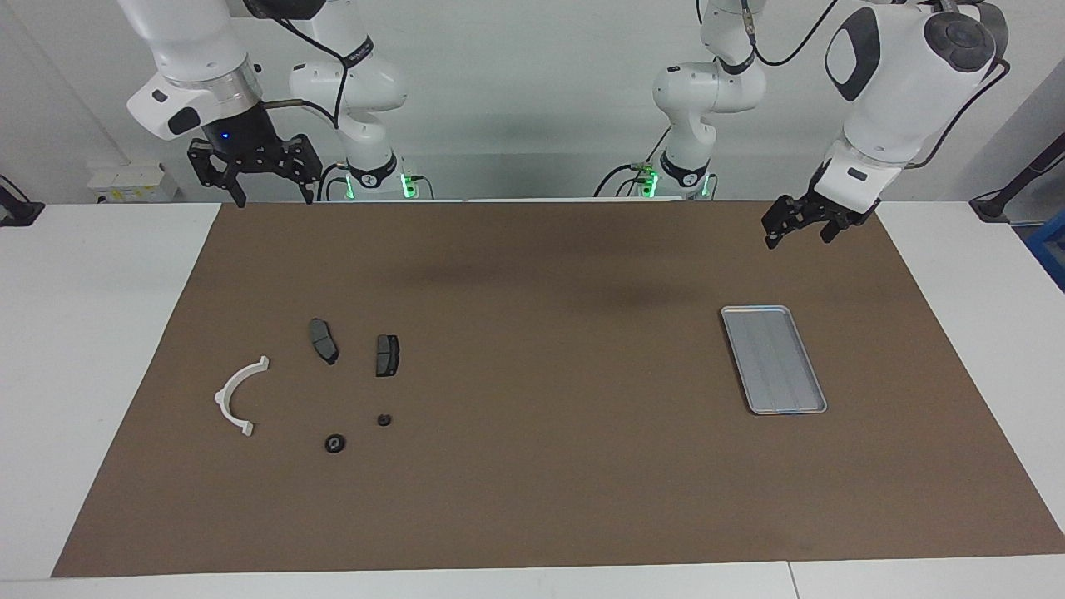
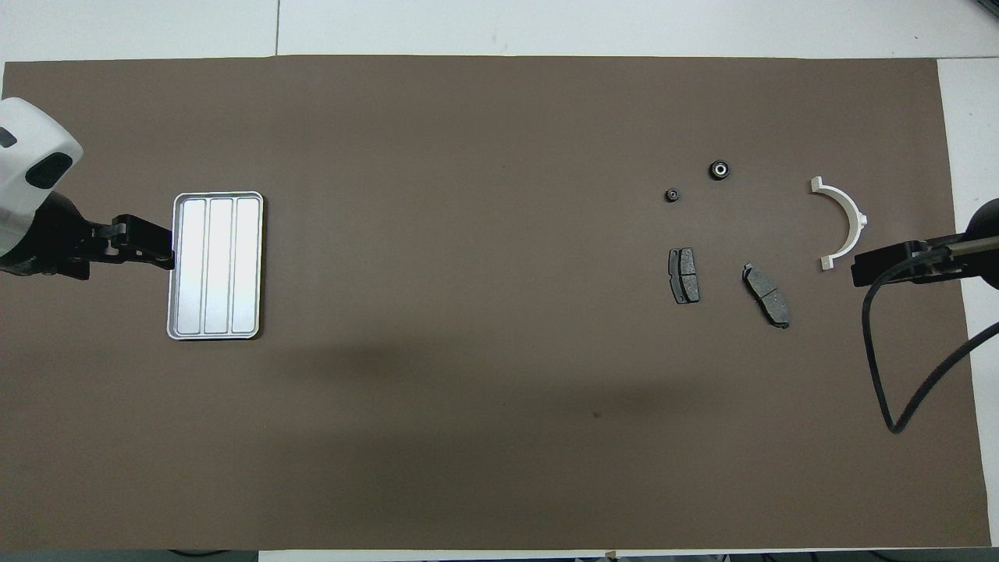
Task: Pick bearing gear from pile to tray
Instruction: 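Reach the right gripper toward the small dark ring in the pile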
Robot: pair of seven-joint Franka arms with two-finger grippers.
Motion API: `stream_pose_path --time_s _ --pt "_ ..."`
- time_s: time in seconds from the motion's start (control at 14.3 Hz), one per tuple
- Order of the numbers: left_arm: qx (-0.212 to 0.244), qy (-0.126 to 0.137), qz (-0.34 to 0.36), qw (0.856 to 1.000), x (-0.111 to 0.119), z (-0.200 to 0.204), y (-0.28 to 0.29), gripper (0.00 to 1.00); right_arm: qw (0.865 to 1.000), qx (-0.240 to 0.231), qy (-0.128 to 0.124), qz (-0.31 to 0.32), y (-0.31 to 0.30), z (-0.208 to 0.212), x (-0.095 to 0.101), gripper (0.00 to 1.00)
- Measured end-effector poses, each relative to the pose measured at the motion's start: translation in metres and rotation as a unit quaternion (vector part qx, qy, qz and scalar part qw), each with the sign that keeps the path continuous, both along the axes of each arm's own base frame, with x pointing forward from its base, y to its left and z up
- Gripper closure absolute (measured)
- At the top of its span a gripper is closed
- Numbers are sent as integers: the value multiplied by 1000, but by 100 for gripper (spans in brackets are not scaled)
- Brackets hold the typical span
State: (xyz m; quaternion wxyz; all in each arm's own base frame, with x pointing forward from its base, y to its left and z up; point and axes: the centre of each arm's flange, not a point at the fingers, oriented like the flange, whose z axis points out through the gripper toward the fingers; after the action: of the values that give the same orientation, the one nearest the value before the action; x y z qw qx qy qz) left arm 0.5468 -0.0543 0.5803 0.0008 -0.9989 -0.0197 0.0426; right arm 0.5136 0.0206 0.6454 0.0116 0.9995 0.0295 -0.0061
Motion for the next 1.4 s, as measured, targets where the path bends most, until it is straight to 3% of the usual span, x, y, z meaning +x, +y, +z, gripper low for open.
stream_pose_path --time_s 0.91,1.12,1.4 --pt "0 0 0 1000 0 0 0 0 1000 0 0 11 5 -6 0 0" --pt "0 0 0 1000 0 0 0 0 1000 1 -12 19 13 -32 11 0" --pt "0 0 0 1000 0 0 0 0 1000 1 -4 -1 36 -94 38 0"
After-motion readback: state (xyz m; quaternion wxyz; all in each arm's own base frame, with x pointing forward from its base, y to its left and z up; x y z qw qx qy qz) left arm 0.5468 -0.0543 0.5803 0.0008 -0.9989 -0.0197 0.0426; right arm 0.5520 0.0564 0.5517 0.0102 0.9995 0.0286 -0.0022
